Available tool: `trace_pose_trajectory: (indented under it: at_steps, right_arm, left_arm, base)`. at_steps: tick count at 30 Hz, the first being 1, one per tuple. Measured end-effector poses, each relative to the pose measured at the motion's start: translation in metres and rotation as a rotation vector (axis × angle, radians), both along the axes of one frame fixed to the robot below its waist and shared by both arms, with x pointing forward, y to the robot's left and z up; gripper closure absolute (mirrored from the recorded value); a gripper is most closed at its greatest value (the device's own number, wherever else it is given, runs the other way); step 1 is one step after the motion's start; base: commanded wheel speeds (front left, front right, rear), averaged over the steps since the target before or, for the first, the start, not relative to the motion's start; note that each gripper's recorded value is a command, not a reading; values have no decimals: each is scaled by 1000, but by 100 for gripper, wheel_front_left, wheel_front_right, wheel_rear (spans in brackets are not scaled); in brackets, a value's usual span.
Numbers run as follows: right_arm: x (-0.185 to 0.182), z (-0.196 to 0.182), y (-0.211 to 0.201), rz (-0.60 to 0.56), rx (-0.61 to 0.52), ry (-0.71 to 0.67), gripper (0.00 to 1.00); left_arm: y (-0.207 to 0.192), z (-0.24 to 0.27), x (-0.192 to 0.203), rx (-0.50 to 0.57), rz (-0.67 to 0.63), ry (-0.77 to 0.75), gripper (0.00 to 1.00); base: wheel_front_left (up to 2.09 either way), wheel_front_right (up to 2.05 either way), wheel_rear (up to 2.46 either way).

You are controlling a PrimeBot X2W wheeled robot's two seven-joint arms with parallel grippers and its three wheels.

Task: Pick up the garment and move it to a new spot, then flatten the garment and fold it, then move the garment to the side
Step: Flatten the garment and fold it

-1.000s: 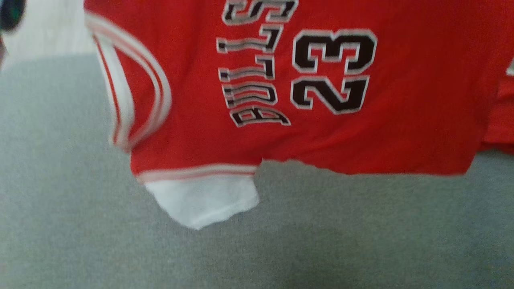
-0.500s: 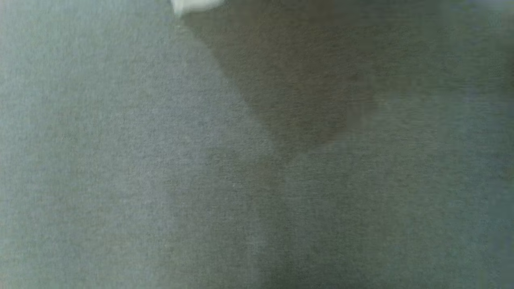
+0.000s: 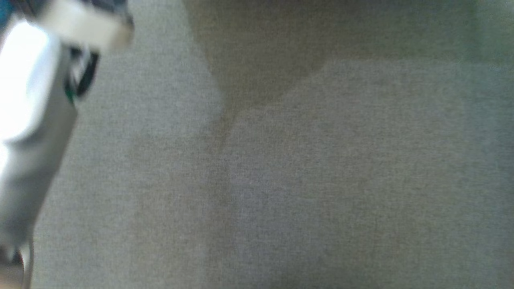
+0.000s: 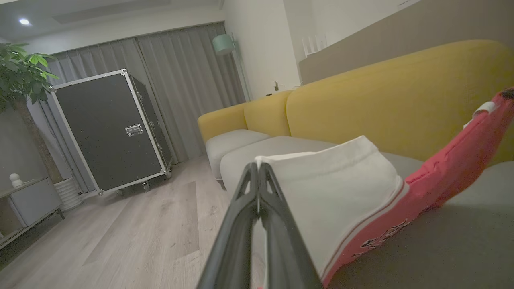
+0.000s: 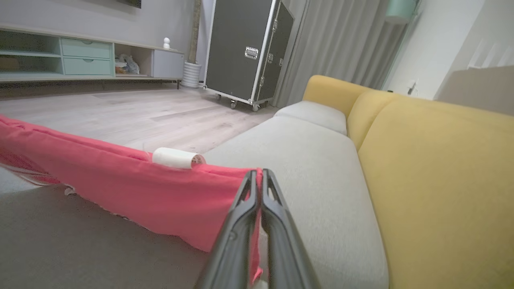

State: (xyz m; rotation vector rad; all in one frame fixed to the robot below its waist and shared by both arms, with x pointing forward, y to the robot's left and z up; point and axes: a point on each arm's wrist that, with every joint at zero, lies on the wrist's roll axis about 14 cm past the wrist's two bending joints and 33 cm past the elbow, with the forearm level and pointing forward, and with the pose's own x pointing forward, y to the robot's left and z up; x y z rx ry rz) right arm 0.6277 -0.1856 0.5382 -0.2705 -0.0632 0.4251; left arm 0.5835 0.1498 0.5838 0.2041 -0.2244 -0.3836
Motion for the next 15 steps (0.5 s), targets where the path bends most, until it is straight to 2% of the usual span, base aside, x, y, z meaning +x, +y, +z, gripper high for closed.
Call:
trace_pose_trajectory:
  at_steps: [8, 15]
  right_arm:
    - [-70, -27, -17, -30, 67, 116, 100]
    - [-153, -53, -30, -47, 105, 226, 100]
  left_arm:
    - [15, -56, -83, 32, -3, 140, 100]
    - [10, -93, -172, -28, -7, 277, 100]
  base:
    - [0, 0, 0]
    - [0, 0, 0]
